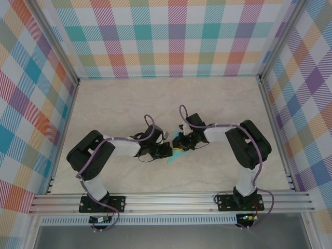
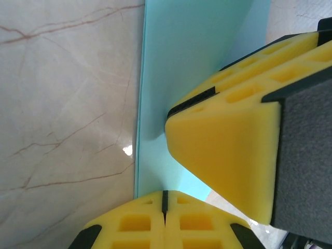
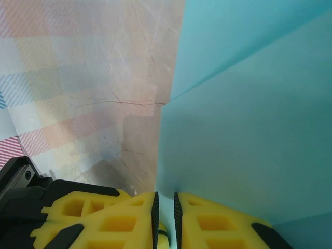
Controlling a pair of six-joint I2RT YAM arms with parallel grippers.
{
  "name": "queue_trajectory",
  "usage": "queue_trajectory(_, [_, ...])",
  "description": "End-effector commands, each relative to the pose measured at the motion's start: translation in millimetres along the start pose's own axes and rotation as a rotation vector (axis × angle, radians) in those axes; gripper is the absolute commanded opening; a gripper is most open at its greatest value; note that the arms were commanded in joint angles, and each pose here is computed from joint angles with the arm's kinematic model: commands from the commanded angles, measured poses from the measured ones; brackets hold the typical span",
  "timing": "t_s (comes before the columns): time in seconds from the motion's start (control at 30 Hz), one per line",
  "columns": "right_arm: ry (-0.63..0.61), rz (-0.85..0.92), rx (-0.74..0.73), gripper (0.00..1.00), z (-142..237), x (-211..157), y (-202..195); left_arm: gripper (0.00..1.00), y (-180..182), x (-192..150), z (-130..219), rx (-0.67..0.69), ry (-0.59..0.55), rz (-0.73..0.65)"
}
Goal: Fold a paper plane with a square sheet of paper (pick it up from the middle)
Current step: Fourth fold the wing at the center of the table.
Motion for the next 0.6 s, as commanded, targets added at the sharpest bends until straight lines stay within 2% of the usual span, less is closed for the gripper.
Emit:
queue_trajectory(0.0, [0.010,-0.044,-0.127,0.19,-6,-7,-18,0.00,66,-26,-16,0.336,0.072,0.110])
queue_trajectory(0.23, [-0.049,-0.049,-0.180,0.20,5,10,-22,0.00,74,-30,-16,0.354,0.078,0.111])
queue_trajectory(0.57, [-0.105,-0.090,-0.166,0.20,17,33,-54,0.00,78,-32,-18,0.356,0.091,0.110])
Point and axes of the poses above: each hand's point on the last joint's axis, 136 mm out from that joint toward the fingers, its own z axis back along the fingers, its own y axis along the line the jaws close on, x = y × z, the point moved 10 cm from there along z, back along the fingers, and after that the axes turned 13 degrees about z, right-handed, at the moved point
